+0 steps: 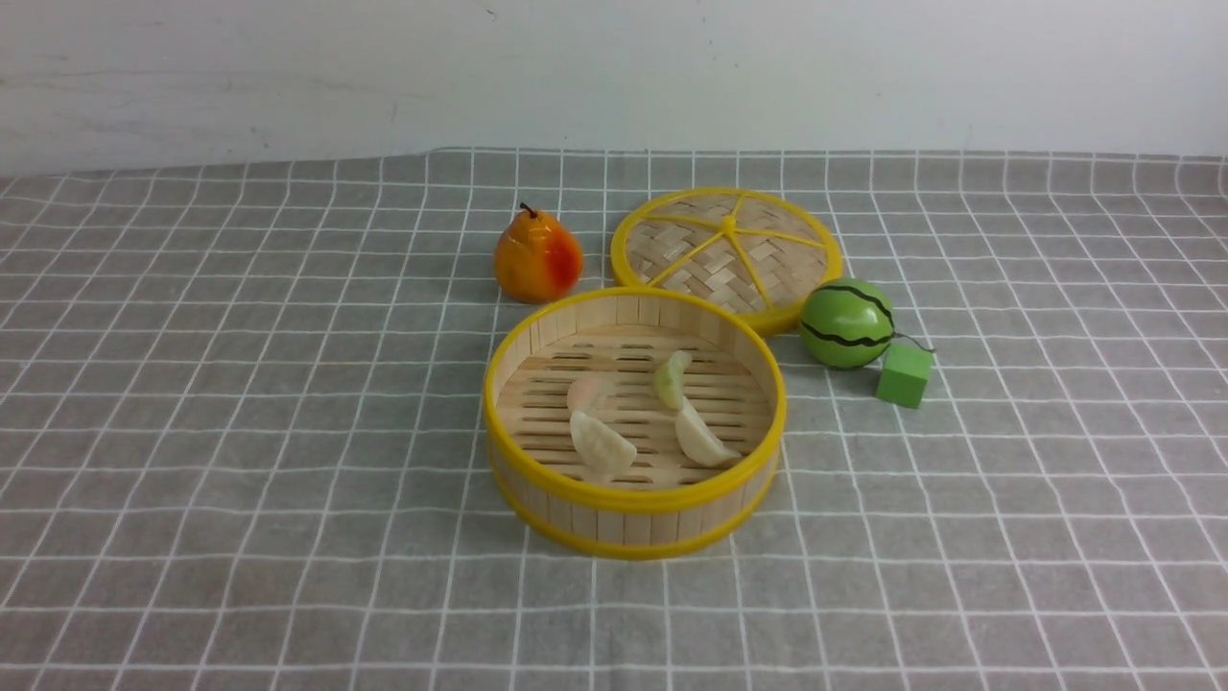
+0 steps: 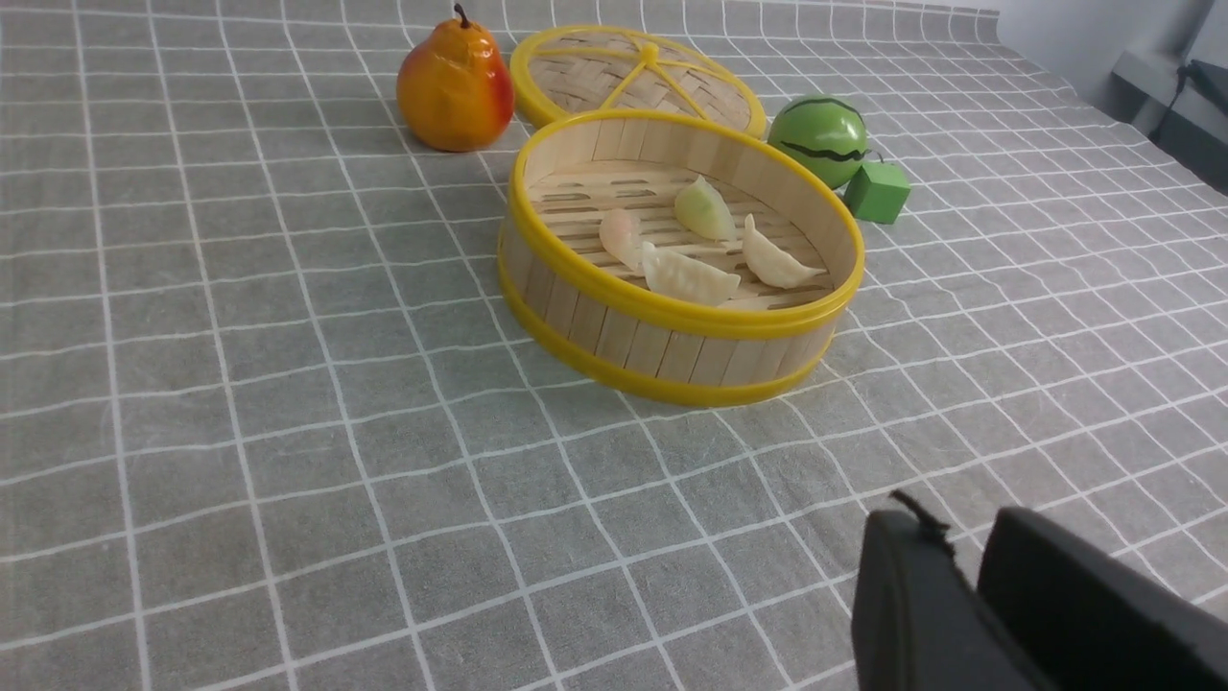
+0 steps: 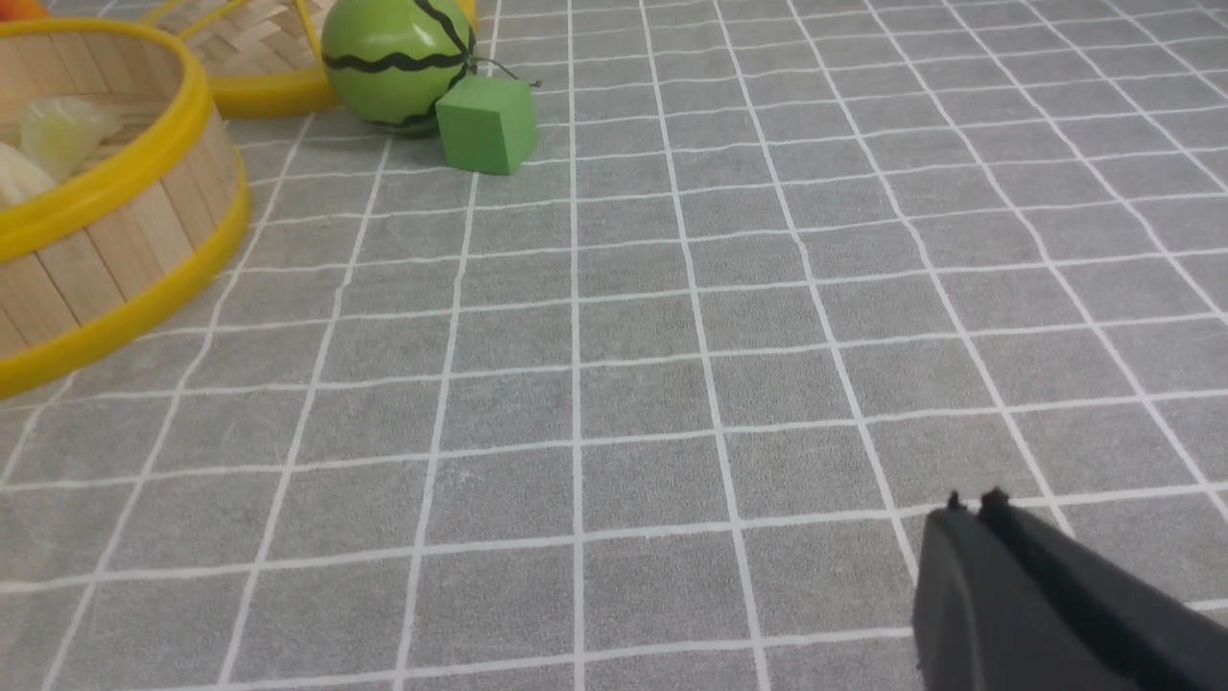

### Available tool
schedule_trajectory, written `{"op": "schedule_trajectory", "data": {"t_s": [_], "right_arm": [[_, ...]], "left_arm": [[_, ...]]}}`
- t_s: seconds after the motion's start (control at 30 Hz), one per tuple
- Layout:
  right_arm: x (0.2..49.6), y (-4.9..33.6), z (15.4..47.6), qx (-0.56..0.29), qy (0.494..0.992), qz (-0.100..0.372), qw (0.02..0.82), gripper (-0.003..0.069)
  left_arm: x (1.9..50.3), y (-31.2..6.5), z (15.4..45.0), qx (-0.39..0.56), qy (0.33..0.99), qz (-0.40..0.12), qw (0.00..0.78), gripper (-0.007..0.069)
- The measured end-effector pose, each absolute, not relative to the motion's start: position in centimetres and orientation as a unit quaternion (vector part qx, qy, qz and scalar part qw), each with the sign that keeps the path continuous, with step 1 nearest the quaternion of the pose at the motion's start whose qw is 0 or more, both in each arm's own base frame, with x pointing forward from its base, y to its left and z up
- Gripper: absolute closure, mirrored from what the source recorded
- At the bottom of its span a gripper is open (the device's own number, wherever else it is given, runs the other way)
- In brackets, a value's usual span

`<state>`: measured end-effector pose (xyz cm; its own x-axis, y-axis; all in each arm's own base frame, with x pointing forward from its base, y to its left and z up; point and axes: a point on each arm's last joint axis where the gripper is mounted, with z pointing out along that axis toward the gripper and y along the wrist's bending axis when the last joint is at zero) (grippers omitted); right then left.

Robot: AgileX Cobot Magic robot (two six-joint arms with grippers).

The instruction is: Put the dumplings into the steamer on the table with the grey tablecloth.

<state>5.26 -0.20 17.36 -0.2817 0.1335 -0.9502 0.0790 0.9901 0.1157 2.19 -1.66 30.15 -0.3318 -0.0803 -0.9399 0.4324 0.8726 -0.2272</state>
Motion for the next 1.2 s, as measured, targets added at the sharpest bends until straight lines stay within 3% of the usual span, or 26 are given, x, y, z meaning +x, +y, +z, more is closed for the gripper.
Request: {"op": "schedule_trajectory", "data": {"t_s": [1.2], "right_arm": [[5.23, -0.20, 17.35, 0.068, 0.802, 0.024, 0.593, 0.0659]], "left_arm": [[2.57, -1.76, 29.68, 0.111, 0.780, -0.222, 0.575, 0.0480]]}}
